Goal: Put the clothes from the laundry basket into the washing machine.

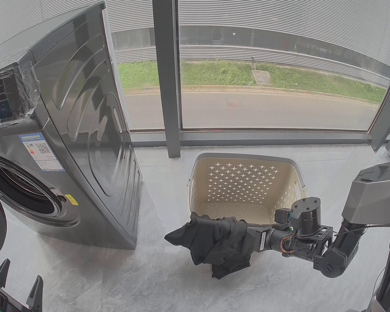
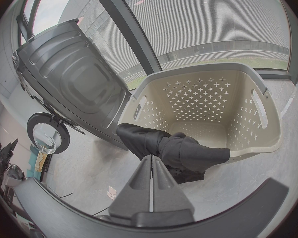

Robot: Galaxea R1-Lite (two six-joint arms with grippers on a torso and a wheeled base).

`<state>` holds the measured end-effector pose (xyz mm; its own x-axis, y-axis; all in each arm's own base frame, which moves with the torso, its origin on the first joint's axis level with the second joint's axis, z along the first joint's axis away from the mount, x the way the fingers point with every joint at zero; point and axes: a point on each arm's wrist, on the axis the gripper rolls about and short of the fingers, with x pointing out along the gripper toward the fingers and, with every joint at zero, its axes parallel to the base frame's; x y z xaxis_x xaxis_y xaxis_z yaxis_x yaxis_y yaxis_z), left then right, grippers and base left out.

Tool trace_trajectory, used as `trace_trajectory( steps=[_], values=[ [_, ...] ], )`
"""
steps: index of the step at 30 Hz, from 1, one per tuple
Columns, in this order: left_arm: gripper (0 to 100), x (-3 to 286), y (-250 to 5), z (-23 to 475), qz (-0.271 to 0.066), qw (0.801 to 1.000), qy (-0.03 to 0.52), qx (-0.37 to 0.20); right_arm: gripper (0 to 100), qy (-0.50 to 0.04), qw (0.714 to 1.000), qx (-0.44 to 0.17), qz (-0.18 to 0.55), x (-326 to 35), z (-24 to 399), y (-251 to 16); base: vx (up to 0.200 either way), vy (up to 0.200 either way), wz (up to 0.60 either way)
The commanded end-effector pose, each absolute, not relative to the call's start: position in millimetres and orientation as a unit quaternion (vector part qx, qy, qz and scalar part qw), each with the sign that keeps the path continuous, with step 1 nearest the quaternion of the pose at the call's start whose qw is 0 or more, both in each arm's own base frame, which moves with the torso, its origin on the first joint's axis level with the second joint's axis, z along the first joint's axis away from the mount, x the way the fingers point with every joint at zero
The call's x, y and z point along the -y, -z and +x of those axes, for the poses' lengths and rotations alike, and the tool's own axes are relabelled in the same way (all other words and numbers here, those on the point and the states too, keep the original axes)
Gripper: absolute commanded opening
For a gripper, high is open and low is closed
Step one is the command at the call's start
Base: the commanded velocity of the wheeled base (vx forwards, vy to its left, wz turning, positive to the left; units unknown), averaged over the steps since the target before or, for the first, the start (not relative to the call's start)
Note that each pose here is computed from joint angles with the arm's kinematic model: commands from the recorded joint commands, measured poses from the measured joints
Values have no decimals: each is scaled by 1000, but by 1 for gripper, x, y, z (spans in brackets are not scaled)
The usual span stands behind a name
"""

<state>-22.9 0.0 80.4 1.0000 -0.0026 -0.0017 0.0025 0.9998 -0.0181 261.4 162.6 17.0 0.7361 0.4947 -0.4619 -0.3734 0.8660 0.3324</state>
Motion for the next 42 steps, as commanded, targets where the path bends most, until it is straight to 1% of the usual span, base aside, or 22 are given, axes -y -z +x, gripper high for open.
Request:
trace_trajectory(
  steps=[1,7,9,10,11,13,14,15,20,29,35,42],
  values=[
    [100,0,-76,-23,-9,1000,1,0,0,-245,928,-256,115,-162,255,-34,0,0,0],
    [100,0,-76,-23,-9,1000,1,0,0,-243,924,-274,108,-162,250,-27,0,0,0],
    [100,0,-76,-23,-9,1000,1,0,0,-239,922,-285,104,-162,250,-19,0,0,0],
    [100,0,-76,-23,-9,1000,1,0,0,-233,916,-313,95,-162,248,-1,0,0,0],
    [100,0,-76,-23,-9,1000,1,0,0,-230,914,-322,90,-162,248,6,0,0,0],
    [100,0,-76,-23,-8,1000,1,0,0,-229,911,-333,85,-163,247,18,0,0,0],
    [100,0,-76,-23,-8,1000,1,0,0,-229,911,-333,85,-163,247,18,0,0,0],
    [100,0,-76,-23,-8,1000,1,0,100,-230,911,-332,85,-165,247,21,0,0,0],
    [100,0,-76,-23,-8,1000,1,0,100,-231,916,-318,84,-168,250,34,0,0,0],
    [100,0,-76,-23,-8,1000,1,1,100,-221,919,-317,82,-166,253,35,-200,0,0],
    [100,0,-76,-23,-7,1000,2,1,100,-213,921,-314,86,-165,261,41,0,0,0],
    [100,0,-76,-23,-8,1000,2,1,100,-188,929,-304,96,-160,290,52,0,0,0]
  ],
)
